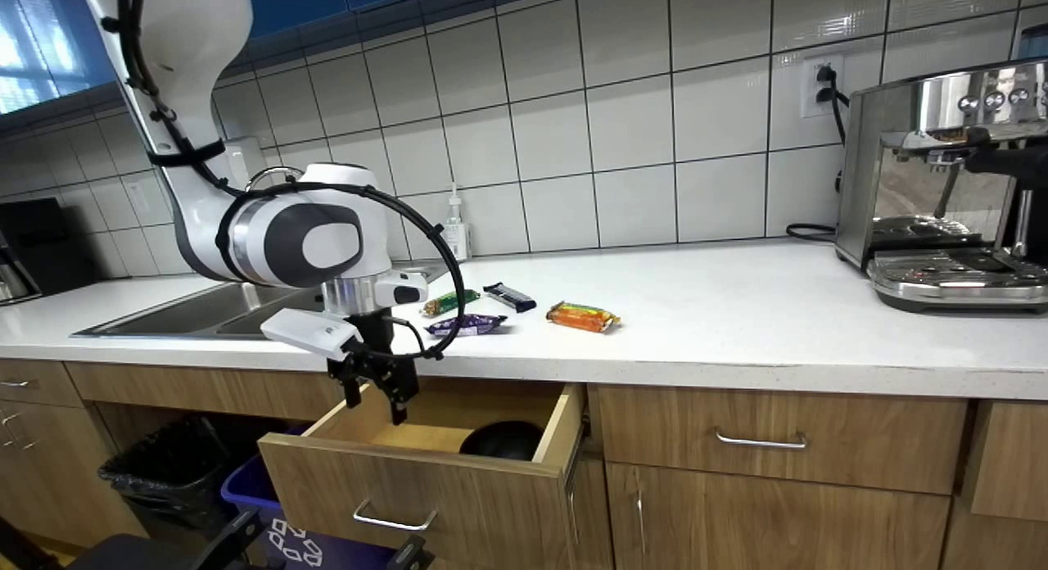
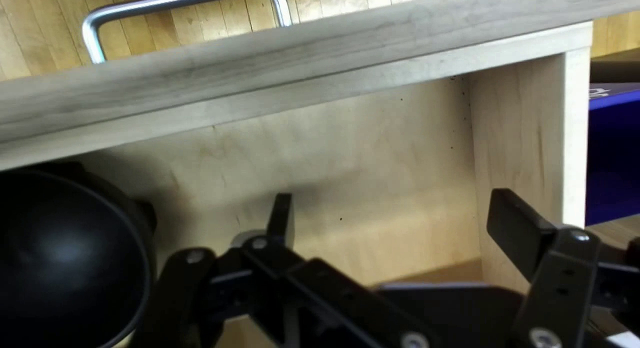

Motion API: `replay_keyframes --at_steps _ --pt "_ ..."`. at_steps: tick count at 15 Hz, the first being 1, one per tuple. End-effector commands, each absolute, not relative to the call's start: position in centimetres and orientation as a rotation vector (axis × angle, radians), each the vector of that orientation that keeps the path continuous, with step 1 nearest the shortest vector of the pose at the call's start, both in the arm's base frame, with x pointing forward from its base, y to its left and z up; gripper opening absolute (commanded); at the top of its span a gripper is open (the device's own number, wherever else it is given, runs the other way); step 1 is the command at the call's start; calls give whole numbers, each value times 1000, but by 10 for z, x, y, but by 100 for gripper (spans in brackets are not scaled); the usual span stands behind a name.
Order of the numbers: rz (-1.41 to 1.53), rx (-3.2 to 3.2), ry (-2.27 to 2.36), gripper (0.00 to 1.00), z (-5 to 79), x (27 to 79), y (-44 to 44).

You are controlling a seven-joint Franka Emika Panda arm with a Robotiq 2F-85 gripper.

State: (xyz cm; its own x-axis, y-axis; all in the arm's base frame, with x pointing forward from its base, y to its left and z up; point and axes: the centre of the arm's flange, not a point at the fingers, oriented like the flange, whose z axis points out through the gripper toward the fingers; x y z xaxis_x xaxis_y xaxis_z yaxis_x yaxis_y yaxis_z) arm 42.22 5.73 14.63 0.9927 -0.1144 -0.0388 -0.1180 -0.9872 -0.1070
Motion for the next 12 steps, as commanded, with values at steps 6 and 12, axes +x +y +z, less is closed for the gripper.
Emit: replay_keyframes --at_steps 6,12 --pt "56 -3010 220 100 210 428 44" --pt "25 -2993 289 100 237 447 26"
